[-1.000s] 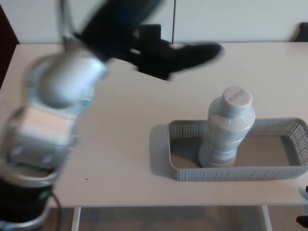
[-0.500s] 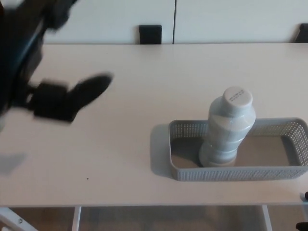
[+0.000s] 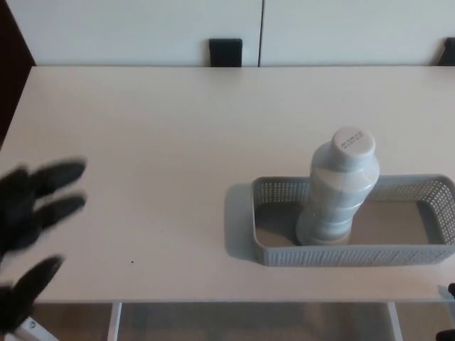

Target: The robot walk up to a desk on which a bottle is kept on the left hand side and a container is kept on the right hand side. The robot uses its left hand to pick up the bottle and places it in the container.

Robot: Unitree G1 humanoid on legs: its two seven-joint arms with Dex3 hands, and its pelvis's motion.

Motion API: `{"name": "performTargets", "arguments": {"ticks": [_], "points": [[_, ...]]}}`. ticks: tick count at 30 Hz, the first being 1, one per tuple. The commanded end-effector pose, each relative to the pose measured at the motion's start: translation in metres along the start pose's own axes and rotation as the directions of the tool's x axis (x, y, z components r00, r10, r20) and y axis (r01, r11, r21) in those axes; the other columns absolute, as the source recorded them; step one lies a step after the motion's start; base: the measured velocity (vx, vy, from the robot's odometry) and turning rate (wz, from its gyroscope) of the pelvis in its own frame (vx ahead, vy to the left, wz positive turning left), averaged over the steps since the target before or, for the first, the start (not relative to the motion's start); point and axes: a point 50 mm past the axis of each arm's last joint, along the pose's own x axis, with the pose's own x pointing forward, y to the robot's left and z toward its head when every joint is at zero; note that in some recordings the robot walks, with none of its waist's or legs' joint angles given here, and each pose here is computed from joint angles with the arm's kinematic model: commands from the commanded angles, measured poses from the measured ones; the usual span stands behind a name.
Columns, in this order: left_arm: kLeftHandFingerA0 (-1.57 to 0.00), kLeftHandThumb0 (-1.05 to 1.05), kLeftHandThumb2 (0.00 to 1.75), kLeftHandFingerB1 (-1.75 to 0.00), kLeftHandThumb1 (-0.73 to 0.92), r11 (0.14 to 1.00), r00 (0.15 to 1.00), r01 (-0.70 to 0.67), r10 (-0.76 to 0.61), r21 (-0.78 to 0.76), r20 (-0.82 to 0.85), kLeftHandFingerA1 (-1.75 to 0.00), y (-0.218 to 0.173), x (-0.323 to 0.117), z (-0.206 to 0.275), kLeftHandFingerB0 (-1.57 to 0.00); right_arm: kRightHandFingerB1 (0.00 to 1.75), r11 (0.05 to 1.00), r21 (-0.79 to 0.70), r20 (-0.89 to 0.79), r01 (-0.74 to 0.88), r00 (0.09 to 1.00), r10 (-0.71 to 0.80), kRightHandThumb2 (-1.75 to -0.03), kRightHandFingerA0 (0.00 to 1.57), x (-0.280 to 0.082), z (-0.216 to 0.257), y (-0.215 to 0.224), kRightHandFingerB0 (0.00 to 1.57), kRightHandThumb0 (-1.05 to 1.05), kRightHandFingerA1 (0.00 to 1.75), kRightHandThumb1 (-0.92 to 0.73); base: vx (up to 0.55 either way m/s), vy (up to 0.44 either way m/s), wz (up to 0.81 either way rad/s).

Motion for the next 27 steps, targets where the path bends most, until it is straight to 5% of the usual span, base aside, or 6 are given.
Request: {"name": "performTargets", "arguments": {"ticks": [1,2,14,19,23,27], "points": [[-0.34,-0.88,0.62,-0.33,0.69,0.782,0.834,0.519,-0.552,-0.345,0.005,-0.37,0.022,-0.154,-0.021,-0.38,0.99,0.996,-0.09,0.018,0.015,1.0,-0.014,-1.51,0.61,-0.003,0.002,-0.016,0.42,-0.09,1.2,-0.24,0.0,0.0,0.0],[-0.27,-0.85,0.98,-0.46,0.55,0.776,0.817,0.53,-0.576,-0.342,-0.039,-0.47,0.023,-0.155,-0.027,-0.34,0.84,0.996,-0.091,0.016,0.016,1.0,-0.015,-1.46,0.62,-0.003,0.001,-0.017,0.35,0.0,1.04,-0.33,0.0,0.0,0.0],[-0.32,-0.84,0.96,-0.46,0.54,0.718,0.774,0.507,-0.623,-0.477,-0.113,-0.49,0.019,-0.165,-0.061,-0.34,0.84,0.995,-0.097,0.012,0.03,0.999,-0.029,-1.45,0.63,-0.004,-0.002,-0.02,0.36,-0.07,1.04,-0.28,0.0,0.0,0.0],[-0.34,-0.76,0.86,-0.46,0.52,0.678,0.896,0.165,-0.407,-0.717,-0.178,-0.49,0.042,-0.186,-0.099,-0.41,0.87,0.995,-0.099,0.008,0.025,1.0,-0.024,-1.48,0.65,-0.007,-0.003,-0.02,0.36,-0.01,1.08,-0.3,0.0,0.0,0.0],[-0.39,-0.76,0.85,-0.45,0.52,0.653,0.921,0.08,-0.338,-0.753,-0.195,-0.52,0.045,-0.189,-0.116,-0.38,1.03,0.995,-0.094,0.013,0.026,1.0,-0.025,-1.5,0.53,-0.007,-0.003,-0.021,0.37,-0.02,1.24,-0.28,0.0,0.0,0.0],[-0.38,-0.71,0.87,-0.45,0.49,0.651,0.923,0.064,-0.328,-0.757,-0.203,-0.52,0.046,-0.189,-0.12,-0.35,0.84,0.995,-0.094,0.008,0.028,1.0,-0.027,-1.46,0.62,-0.007,-0.003,-0.021,0.35,-0.09,1.03,-0.34,0.0,0.0,0.0]]}}
